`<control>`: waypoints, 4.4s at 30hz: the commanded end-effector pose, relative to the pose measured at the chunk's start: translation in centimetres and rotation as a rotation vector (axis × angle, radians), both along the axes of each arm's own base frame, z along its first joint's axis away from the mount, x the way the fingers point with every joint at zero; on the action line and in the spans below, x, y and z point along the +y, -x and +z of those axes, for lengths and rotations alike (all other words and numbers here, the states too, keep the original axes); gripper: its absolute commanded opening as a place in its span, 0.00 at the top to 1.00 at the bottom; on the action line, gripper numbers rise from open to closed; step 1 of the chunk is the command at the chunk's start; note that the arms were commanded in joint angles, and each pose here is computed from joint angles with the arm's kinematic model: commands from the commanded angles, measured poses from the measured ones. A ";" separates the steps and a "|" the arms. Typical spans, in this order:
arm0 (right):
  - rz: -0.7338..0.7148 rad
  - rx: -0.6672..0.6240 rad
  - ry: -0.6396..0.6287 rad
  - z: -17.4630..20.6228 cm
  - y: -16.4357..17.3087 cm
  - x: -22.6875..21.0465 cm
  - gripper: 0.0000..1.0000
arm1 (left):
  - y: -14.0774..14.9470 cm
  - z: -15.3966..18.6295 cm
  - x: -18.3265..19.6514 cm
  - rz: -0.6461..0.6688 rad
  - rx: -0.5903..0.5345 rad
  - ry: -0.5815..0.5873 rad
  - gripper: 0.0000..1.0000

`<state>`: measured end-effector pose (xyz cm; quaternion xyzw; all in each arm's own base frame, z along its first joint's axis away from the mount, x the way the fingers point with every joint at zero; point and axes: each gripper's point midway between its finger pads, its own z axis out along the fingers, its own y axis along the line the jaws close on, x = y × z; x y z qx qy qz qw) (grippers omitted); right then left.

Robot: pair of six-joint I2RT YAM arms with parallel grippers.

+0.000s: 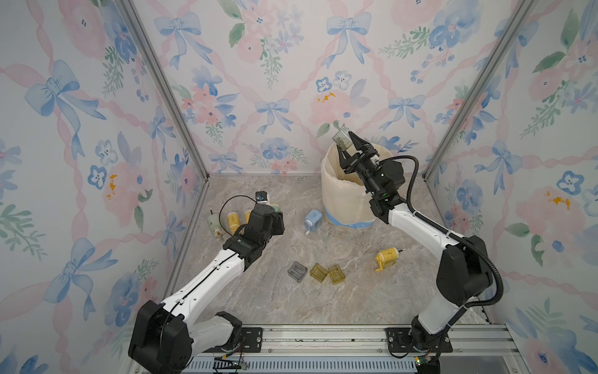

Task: Take out the pencil sharpener tray and clean the shavings
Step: Pour the shavings into the trash bin.

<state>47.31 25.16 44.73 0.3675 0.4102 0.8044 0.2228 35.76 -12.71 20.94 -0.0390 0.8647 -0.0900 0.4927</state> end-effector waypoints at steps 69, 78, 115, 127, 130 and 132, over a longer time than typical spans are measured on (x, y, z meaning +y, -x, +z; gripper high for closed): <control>-0.240 0.231 -0.292 0.8 4.1 -5.0 0.67 | -6.4 -7.8 1.8 0.269 0.119 -0.207 1.00; -0.257 0.260 -0.255 -1.7 3.5 -5.1 0.67 | -7.0 -11.2 3.5 0.305 0.168 -0.212 1.00; -0.030 -0.372 0.780 -0.4 5.0 1.1 0.64 | -8.0 -15.9 3.7 0.267 0.183 -0.149 1.00; -0.036 -0.610 1.031 -0.1 11.0 1.1 0.62 | -8.1 -16.4 3.9 0.267 0.189 -0.178 0.87; -0.028 -0.676 1.182 -1.1 13.2 1.5 0.60 | -8.0 -16.4 4.1 0.274 0.188 -0.185 0.76; -0.025 -0.708 1.265 -2.1 14.3 1.4 0.59 | -8.0 -16.3 4.1 0.276 0.185 -0.185 0.69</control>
